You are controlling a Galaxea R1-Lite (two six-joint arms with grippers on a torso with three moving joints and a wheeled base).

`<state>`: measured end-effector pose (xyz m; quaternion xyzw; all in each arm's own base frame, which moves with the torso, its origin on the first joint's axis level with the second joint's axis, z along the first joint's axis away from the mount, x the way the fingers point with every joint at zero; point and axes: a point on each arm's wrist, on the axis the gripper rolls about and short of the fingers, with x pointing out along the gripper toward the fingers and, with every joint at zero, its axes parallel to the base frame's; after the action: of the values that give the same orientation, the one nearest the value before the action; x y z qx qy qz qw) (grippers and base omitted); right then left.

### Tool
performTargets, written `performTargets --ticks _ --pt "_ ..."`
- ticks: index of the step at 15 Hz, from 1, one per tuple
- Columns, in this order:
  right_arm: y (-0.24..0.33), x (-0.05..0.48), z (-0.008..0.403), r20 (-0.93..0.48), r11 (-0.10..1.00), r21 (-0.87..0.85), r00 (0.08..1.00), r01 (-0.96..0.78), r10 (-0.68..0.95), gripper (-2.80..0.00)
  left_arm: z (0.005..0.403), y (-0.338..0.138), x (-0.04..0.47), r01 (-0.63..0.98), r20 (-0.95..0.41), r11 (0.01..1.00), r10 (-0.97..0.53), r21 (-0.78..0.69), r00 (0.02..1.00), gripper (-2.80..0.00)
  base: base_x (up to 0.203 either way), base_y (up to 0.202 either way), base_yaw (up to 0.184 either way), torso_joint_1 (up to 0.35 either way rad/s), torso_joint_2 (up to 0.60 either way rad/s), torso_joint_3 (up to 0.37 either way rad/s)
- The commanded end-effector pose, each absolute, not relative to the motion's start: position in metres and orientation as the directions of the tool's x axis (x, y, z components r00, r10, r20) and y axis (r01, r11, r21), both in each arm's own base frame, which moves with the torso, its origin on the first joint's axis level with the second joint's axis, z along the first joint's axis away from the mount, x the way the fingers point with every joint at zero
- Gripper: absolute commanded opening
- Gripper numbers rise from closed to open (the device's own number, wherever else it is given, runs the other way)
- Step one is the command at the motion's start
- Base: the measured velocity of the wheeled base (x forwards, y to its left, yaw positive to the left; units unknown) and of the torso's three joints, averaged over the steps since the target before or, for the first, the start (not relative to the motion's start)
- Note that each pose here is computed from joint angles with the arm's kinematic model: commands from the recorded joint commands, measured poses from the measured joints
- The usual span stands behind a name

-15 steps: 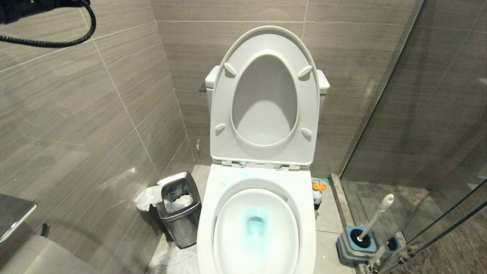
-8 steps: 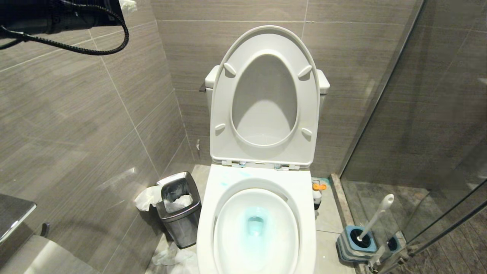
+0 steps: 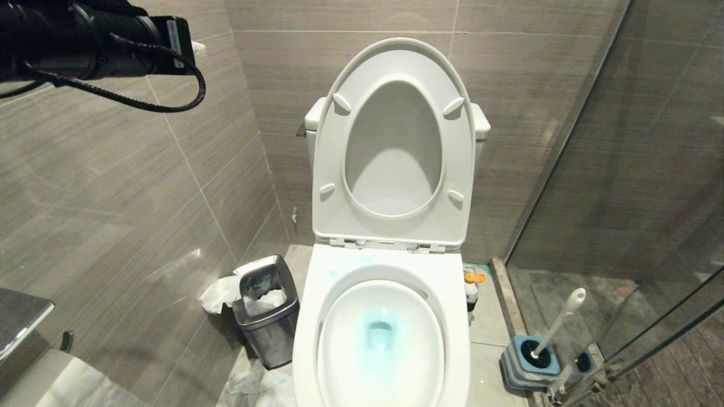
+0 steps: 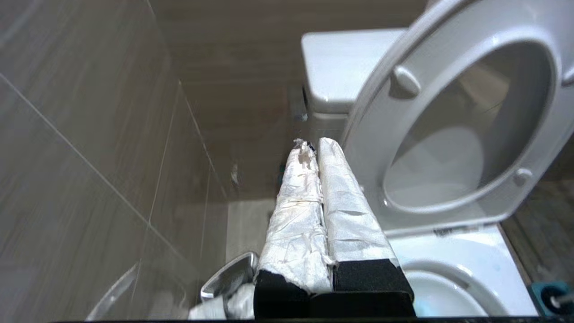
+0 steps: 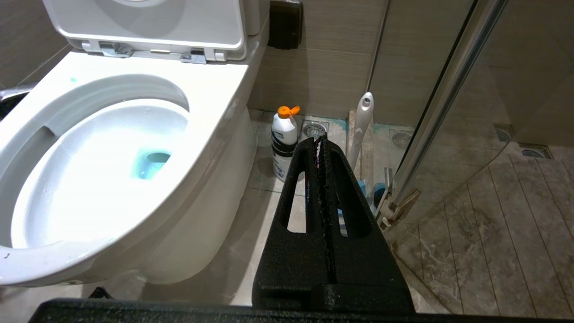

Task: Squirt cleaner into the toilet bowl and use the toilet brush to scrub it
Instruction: Flush the toilet

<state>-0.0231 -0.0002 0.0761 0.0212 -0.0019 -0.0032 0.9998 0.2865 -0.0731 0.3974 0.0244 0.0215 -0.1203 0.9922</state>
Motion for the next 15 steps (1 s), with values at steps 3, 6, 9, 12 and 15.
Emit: performTargets --ticks 3,6,9,12,15 --pt "0.000 -0.023 0.076 0.003 0.999 0.043 1.000 0.006 -0.006 -2.80 0.400 -0.073 0.275 0.246 -0.072 0.968 -0.243 0.047 0.967 -2.80 0.000 0.000 0.000 0.000 0.00 0.000" --pt "0.000 -0.023 0.076 0.003 0.999 0.043 1.000 0.006 -0.006 -2.80 0.396 -0.077 0.275 0.237 -0.088 0.970 -0.232 0.050 0.969 -2.80 0.000 0.000 0.000 0.000 0.00 0.000" --pt "0.000 -0.023 0.076 0.003 0.999 0.043 1.000 0.006 -0.006 -2.80 0.392 -0.079 0.276 0.209 -0.099 0.976 -0.203 0.054 0.974 -2.80 0.000 0.000 0.000 0.000 0.00 0.000" --pt "0.000 -0.023 0.076 0.003 0.999 0.043 1.000 0.006 -0.006 -2.80 0.392 -0.081 0.276 0.213 -0.099 0.976 -0.207 0.054 0.973 -2.80 0.000 0.000 0.000 0.000 0.00 0.000" --pt "0.000 -0.023 0.076 0.002 0.999 0.043 1.000 0.006 -0.006 -2.80 0.391 -0.081 0.277 0.212 -0.102 0.976 -0.206 0.054 0.973 -2.80 0.000 0.000 0.000 0.001 0.00 -0.079"
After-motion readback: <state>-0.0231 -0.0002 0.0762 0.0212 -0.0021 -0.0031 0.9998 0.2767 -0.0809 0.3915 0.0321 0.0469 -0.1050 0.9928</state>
